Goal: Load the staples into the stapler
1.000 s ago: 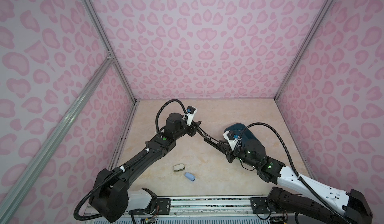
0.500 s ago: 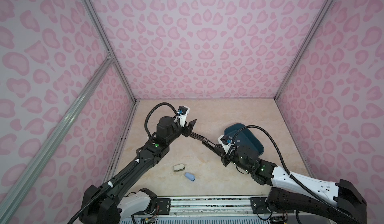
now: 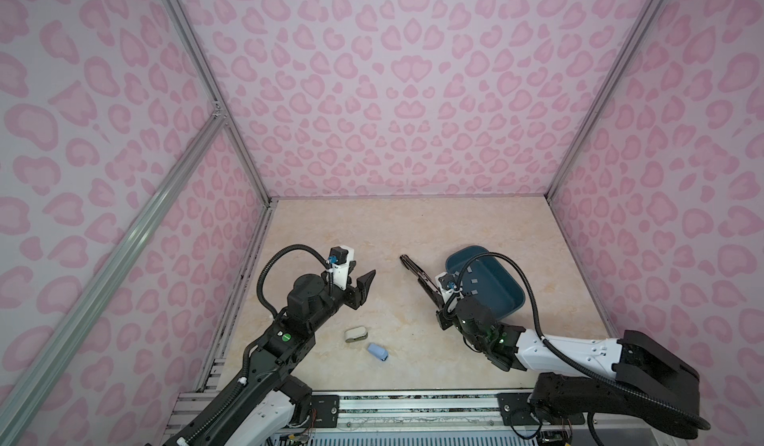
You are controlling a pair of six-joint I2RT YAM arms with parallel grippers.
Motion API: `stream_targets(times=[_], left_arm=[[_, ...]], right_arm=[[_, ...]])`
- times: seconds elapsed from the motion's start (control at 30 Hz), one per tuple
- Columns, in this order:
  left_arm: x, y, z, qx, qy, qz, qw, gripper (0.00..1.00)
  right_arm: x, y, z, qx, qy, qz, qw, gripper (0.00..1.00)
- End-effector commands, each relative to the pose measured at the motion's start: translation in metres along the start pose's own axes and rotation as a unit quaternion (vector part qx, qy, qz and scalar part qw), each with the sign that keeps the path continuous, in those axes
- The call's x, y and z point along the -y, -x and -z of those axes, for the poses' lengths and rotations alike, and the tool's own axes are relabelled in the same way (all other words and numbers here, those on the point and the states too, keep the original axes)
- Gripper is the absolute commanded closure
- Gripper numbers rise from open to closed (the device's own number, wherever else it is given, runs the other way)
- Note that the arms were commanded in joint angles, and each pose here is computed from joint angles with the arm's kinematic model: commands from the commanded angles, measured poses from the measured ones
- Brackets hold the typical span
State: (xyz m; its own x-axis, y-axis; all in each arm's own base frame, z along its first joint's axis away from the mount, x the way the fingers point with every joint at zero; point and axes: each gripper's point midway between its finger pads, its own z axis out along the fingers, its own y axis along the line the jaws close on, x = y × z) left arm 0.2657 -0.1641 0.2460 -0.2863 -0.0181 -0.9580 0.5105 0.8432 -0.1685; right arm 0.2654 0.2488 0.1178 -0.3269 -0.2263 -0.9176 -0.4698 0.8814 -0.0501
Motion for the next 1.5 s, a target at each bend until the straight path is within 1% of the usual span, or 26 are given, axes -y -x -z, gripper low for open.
stream_targets(times=[0.0, 0.07, 0.1, 0.23, 0.33, 0.4, 0.47, 0.5, 0.57, 0.63, 0.7, 0.77, 0.83, 0.87, 0.9, 0.97, 1.0, 1.03, 1.1, 1.13, 1.2, 1.23, 1.27, 1.3, 1.37, 1.47], left_arm=[[-0.017, -0.002, 0.011, 0.001, 0.052, 0.057, 0.997, 0.36], [-0.03, 0.0, 0.023, 0.015, 0.088, 0.105, 0.99, 0.29], [-0.03, 0.004, 0.029, 0.022, 0.092, 0.118, 0.988, 0.25], [-0.029, 0.018, 0.051, 0.034, 0.095, 0.134, 0.986, 0.15], [-0.016, 0.032, 0.057, 0.033, 0.065, 0.11, 0.991, 0.11], [-0.01, 0.039, 0.056, 0.013, 0.057, 0.091, 0.994, 0.04], [-0.007, 0.046, 0.053, -0.016, 0.055, 0.053, 0.997, 0.04], [-0.006, 0.052, 0.054, -0.027, 0.058, 0.03, 0.997, 0.01], [-0.007, 0.061, 0.051, -0.045, 0.066, -0.024, 0.997, 0.02], [-0.02, 0.067, 0.048, -0.059, 0.103, -0.068, 0.991, 0.03], [-0.038, 0.069, 0.044, -0.063, 0.153, -0.109, 0.98, 0.03], [-0.051, 0.068, 0.037, -0.06, 0.186, -0.127, 0.972, 0.04], [-0.048, 0.065, 0.025, -0.067, 0.172, -0.158, 0.97, 0.01], [-0.043, 0.063, 0.018, -0.074, 0.154, -0.185, 0.968, 0.01], [-0.039, 0.06, 0.012, -0.085, 0.136, -0.215, 0.963, 0.03], [-0.031, 0.051, 0.003, -0.105, 0.101, -0.27, 0.952, 0.06], [-0.024, 0.043, 0.001, -0.114, 0.072, -0.298, 0.945, 0.06], [-0.018, 0.034, 0.0, -0.124, 0.045, -0.32, 0.938, 0.08], [0.0, 0.013, 0.005, -0.14, -0.025, -0.359, 0.922, 0.11], [0.01, 0.0, 0.011, -0.147, -0.063, -0.372, 0.914, 0.11], [0.024, -0.031, 0.027, -0.164, -0.124, -0.406, 0.89, 0.16], [0.025, -0.042, 0.032, -0.169, -0.131, -0.42, 0.882, 0.16], [0.028, -0.056, 0.04, -0.178, -0.148, -0.439, 0.868, 0.16], [0.031, -0.074, 0.047, -0.189, -0.167, -0.462, 0.851, 0.15], [0.034, -0.102, 0.055, -0.204, -0.196, -0.497, 0.821, 0.15], [0.036, -0.14, 0.059, -0.238, -0.229, -0.529, 0.782, 0.15]], right_arm=[[-0.001, 0.011, -0.007, 0.035, -0.009, -0.04, 0.999, 1.0], [0.0, -0.001, -0.013, 0.029, -0.016, -0.047, 0.998, 1.0], [0.0, -0.005, -0.016, 0.027, -0.019, -0.051, 0.998, 1.0], [-0.006, -0.019, -0.024, 0.017, -0.031, -0.037, 0.999, 1.0], [-0.007, -0.028, -0.029, 0.008, -0.041, -0.038, 0.998, 1.0], [-0.009, -0.036, -0.031, 0.004, -0.036, -0.04, 0.999, 1.0], [-0.008, -0.044, -0.034, 0.003, -0.043, -0.05, 0.998, 0.99], [-0.007, -0.05, -0.035, -0.003, -0.047, -0.057, 0.997, 0.96], [-0.009, -0.057, -0.037, -0.005, -0.042, -0.066, 0.997, 0.89], [-0.016, -0.057, -0.036, 0.0, -0.035, -0.068, 0.997, 0.84], [-0.02, -0.057, -0.034, -0.003, -0.037, -0.07, 0.997, 0.76], [-0.021, -0.057, -0.031, -0.012, -0.042, -0.072, 0.996, 0.68], [-0.019, -0.057, -0.026, -0.019, -0.048, -0.069, 0.996, 0.62], [-0.02, -0.056, -0.024, -0.02, -0.046, -0.063, 0.997, 0.59], [-0.019, -0.054, -0.02, -0.019, -0.047, -0.056, 0.997, 0.56], [-0.013, -0.055, -0.012, -0.015, -0.054, -0.06, 0.997, 0.49], [-0.012, -0.055, -0.007, -0.012, -0.047, -0.067, 0.997, 0.42], [-0.013, -0.053, -0.002, -0.008, -0.036, -0.072, 0.997, 0.38], [-0.014, -0.05, 0.011, 0.01, -0.016, -0.079, 0.997, 0.31], [-0.014, -0.048, 0.016, 0.017, -0.012, -0.078, 0.997, 0.31], [-0.014, -0.044, 0.027, 0.029, -0.002, -0.078, 0.997, 0.3], [-0.016, -0.042, 0.03, 0.033, 0.005, -0.077, 0.996, 0.3], [-0.019, -0.038, 0.035, 0.039, 0.015, -0.074, 0.996, 0.31], [-0.023, -0.035, 0.04, 0.047, 0.025, -0.065, 0.996, 0.31], [-0.026, -0.03, 0.048, 0.057, 0.033, -0.053, 0.996, 0.32], [-0.022, -0.028, 0.063, 0.079, 0.047, -0.049, 0.995, 0.33]])
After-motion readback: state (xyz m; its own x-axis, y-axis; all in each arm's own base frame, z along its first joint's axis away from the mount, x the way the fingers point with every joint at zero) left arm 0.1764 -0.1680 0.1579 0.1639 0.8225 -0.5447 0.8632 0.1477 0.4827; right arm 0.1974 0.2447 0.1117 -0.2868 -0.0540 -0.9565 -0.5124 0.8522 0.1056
